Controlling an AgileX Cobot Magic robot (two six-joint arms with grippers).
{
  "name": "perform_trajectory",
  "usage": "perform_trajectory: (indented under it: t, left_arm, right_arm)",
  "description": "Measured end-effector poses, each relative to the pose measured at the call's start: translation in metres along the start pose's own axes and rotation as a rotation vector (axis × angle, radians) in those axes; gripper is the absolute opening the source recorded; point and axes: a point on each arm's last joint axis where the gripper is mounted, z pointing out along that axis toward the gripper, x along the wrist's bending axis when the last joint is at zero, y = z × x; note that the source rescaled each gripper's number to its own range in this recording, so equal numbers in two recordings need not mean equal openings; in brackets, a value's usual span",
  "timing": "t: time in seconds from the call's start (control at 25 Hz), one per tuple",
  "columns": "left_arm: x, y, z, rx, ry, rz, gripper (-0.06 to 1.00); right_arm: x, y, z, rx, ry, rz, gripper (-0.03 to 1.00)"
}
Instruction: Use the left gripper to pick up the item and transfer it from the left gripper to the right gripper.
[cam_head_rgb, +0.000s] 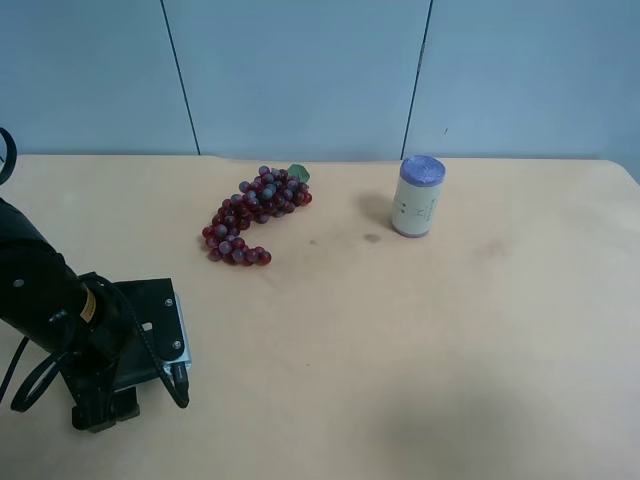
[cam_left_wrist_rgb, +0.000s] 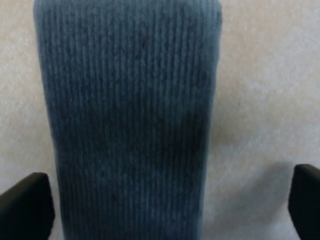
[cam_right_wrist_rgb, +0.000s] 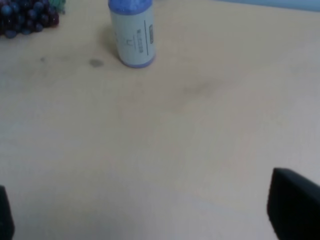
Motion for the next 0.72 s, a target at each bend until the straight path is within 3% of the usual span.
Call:
perform_trajectory:
  t: [0.24,0.4,0.72]
  left_arm:
    - [0.0,0.0,0.0,0.0,0.0,0.0,0.28]
    - [-0.0001,-0.0002,0.0,0.002,-0.001,0.001,0.03]
    - [-0.0001,-0.0003,0.0,0.003,-0.001,0.003,0.0]
  right_arm:
    - [0.0,0.0,0.0,0.0,0.0,0.0,1.0]
    - [0.0,0.0,0.0,0.0,0.0,0.0,1.0]
    - [0.0,0.0,0.0,0.0,0.0,0.0,1.0]
